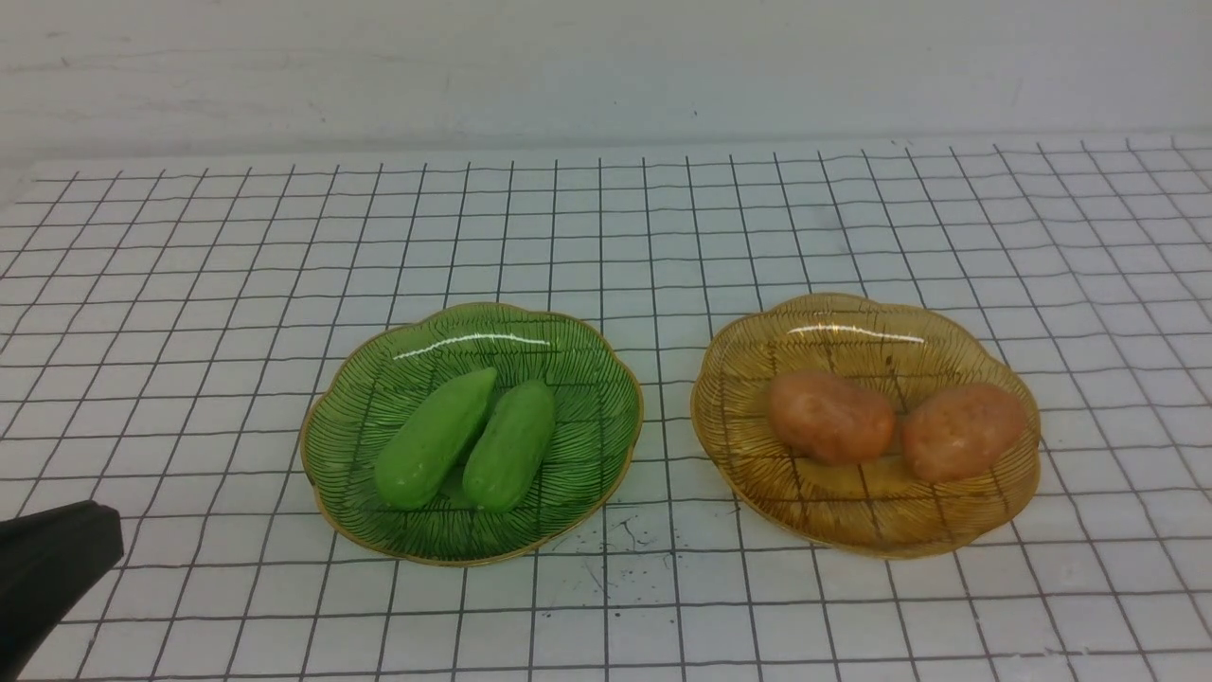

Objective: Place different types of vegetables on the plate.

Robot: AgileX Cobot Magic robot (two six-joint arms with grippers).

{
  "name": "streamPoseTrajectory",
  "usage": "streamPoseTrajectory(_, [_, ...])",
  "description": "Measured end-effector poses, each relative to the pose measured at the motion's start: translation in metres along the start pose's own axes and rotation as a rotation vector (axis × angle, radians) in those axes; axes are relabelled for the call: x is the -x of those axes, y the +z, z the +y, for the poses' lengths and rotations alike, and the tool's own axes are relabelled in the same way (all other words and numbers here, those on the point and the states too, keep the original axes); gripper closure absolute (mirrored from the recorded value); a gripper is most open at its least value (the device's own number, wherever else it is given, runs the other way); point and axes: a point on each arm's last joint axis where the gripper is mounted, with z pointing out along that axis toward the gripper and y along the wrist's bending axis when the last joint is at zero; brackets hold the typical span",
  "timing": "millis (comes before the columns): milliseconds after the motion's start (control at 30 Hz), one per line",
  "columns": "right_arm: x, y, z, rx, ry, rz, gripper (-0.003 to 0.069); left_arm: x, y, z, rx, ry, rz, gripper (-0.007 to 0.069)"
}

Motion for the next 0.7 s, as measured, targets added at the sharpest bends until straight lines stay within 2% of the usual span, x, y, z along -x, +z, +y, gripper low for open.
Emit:
streamPoseTrajectory(200, [0.0, 0.0, 0.0, 0.0, 0.0, 0.0, 0.0674, -0.019, 0.005, 0.005, 0.04, 0.029, -0.093, 0.0633])
streamPoseTrajectory(367, [0.0, 0.0, 0.0, 0.0, 0.0, 0.0, 0.0674, -0.056, 0.01, 0.011, 0.119, 0.029, -0.188, 0.0633])
streamPoseTrajectory(400, [0.0, 0.0, 0.0, 0.0, 0.0, 0.0, 0.0674, -0.074, 0.014, 0.015, 0.162, 0.036, -0.205, 0.0633])
streamPoseTrajectory(500, [0.0, 0.0, 0.0, 0.0, 0.0, 0.0, 0.0674, -0.114, 0.026, 0.022, 0.246, 0.044, -0.204, 0.0633])
streamPoseTrajectory(600, [0.0, 0.0, 0.0, 0.0, 0.0, 0.0, 0.0674, -0.136, 0.033, 0.025, 0.283, 0.034, -0.179, 0.0633])
streamPoseTrajectory(700, [0.0, 0.0, 0.0, 0.0, 0.0, 0.001, 0.0674, -0.142, 0.033, 0.026, 0.299, 0.043, -0.149, 0.0633])
